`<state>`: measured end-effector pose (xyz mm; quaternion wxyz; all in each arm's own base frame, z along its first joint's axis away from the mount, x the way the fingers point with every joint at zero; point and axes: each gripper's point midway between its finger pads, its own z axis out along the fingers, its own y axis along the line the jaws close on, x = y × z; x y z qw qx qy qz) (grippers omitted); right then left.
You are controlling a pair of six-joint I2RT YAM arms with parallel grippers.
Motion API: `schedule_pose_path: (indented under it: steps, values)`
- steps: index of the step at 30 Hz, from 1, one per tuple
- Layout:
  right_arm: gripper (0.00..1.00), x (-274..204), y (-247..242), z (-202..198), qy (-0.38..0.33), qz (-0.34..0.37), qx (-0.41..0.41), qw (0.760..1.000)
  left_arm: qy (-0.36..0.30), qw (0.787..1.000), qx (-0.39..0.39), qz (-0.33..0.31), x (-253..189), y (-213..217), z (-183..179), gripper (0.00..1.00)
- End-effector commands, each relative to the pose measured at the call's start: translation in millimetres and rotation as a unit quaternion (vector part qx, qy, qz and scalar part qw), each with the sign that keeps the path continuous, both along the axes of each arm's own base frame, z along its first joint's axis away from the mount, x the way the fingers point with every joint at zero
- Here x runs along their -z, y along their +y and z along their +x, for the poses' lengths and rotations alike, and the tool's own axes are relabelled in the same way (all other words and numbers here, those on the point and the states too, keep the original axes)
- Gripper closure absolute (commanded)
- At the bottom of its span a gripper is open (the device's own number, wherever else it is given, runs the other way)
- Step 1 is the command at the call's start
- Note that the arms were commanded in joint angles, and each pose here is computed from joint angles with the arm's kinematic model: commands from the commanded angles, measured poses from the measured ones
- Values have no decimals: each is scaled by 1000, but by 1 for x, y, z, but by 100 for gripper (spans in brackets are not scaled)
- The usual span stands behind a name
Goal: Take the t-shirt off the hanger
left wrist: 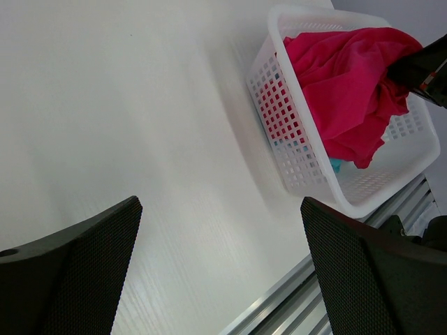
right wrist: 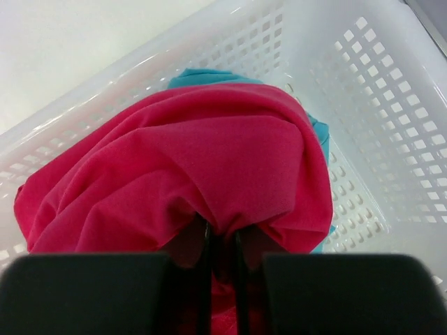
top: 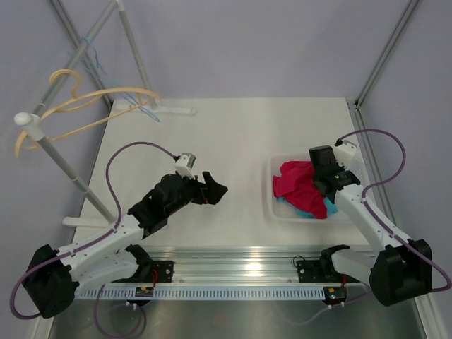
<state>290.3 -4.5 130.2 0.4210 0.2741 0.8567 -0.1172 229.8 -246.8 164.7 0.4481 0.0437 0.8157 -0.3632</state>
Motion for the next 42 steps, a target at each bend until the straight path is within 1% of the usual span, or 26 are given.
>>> schedule_pose_path:
  steps: [1,2,3,4,5,8,9,11,12,13,16,17,20,23,24,26,30,32,34,36,39,42]
  values:
    - [80,-3,-2,17,-12,20,16,1000,-29,999,2,-16,-14,-4,4,1]
    - [70,-3,-2,17,-6,17,18,1000,-29,999,0,-16,-14,-4,4,1]
    - [63,-3,-1,18,-2,20,15,1000,-32,999,0,-17,-16,-3,4,1]
    - [55,-3,1,18,1,19,3,1000,-31,999,1,-17,-16,-3,3,1]
    - [38,-6,9,21,-2,32,-17,999,-33,999,4,-17,-17,-4,3,1]
    - [34,-29,18,20,-27,46,-55,997,-32,999,10,-13,-15,-5,2,1]
    - [26,-42,25,20,-35,59,-73,995,-31,999,12,-11,-14,-6,2,1]
    - [24,-69,22,13,-49,59,-73,994,-29,999,13,-1,-12,-6,3,1]
    - [21,-88,21,8,-55,60,-76,994,-28,1000,13,0,-12,-6,3,1]
    - [15,-104,22,4,-70,63,-84,992,-28,1000,13,-1,-12,-6,3,1]
    - [11,-142,30,-5,-102,82,-112,985,-28,1000,10,-6,-11,-6,4,1]
    - [9,-152,39,-2,-114,97,-133,980,-26,1000,10,-5,-8,-7,3,1]
    - [8,-153,49,10,-118,105,-154,975,-16,1000,15,2,-2,-11,5,1]
    - [8,-122,64,27,-80,124,-169,975,-13,1000,21,1,-3,-16,6,1]
    - [8,-105,67,32,-60,135,-158,976,-13,1000,22,0,-3,-17,5,1]
    - [8,-79,66,36,-47,144,-137,979,-13,1000,23,1,-3,-17,5,1]
    - [6,-29,66,35,-34,184,-79,979,-15,1000,22,-1,-6,-16,3,1]
    - [5,-4,69,34,-23,200,-70,977,-15,1000,23,-4,-7,-17,2,1]
    - [4,10,73,32,-12,217,-59,974,-14,1000,23,-14,-9,-20,3,1]
    - [4,23,70,30,-1,218,-41,975,-13,999,23,-22,-8,-23,3,1]
    - [4,28,67,31,11,210,-39,977,-14,999,26,-25,-11,-27,3,1]
    - [4,8,56,31,3,179,-37,983,-15,999,27,-27,-16,-28,4,1]
